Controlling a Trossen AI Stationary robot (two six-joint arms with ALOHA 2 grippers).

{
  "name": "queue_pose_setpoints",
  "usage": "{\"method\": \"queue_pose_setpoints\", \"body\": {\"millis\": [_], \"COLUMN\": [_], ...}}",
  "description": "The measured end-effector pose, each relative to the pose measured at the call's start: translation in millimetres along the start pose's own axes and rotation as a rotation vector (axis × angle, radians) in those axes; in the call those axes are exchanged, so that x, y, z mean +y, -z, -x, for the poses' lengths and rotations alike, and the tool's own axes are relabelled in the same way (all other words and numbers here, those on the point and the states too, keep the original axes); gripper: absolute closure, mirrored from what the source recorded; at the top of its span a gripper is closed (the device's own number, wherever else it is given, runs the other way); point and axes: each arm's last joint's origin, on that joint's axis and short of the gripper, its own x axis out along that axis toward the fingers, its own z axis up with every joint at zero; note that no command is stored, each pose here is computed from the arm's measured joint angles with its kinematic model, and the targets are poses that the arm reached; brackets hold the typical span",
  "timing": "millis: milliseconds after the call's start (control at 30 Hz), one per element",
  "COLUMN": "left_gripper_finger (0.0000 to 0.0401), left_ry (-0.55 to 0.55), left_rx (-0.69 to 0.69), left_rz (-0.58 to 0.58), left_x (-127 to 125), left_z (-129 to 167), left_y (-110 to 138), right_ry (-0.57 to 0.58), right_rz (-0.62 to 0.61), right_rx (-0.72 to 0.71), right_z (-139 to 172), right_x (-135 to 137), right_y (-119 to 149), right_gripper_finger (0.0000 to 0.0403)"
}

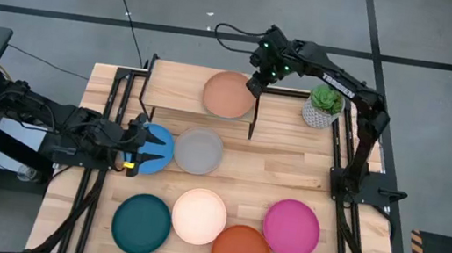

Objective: Place and stack plates onto a shelf
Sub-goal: Put the blue plate on the shelf

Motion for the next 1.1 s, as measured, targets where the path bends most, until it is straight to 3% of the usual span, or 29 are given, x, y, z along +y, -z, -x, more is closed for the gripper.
{"method": "queue_pose_setpoints", "body": {"millis": [167,367,700,900,1100], "left_gripper_finger": [0.0198,0.0198,0.0198,0.0198,0.0198], "left_ry": [0.07,0.066,0.103,0.009,-0.09], "left_rx": [0.051,0.092,0.196,0.429,0.607], "left_rz": [-0.036,0.009,0.089,0.131,0.138], "left_x": [-1.6,-0.9,-5.2,-13.0,-20.6], "left_z": [0.1,0.4,-8.4,-37.1,-66.2], "left_y": [4.2,8.1,14.3,32.0,50.5], "right_ry": [0.048,0.124,0.013,0.036,0.071], "right_rz": [0.113,0.226,0.278,0.269,0.27], "right_rx": [-0.019,-0.055,-0.172,-0.198,-0.31], "right_z": [29.2,46.2,10.9,-12.0,-19.9], "right_x": [41.5,94.6,155.7,175.9,196.3], "right_y": [9.5,39.2,129.7,177.1,199.0], "right_gripper_finger": [0.0306,0.0306,0.0306,0.0306,0.0306]}}
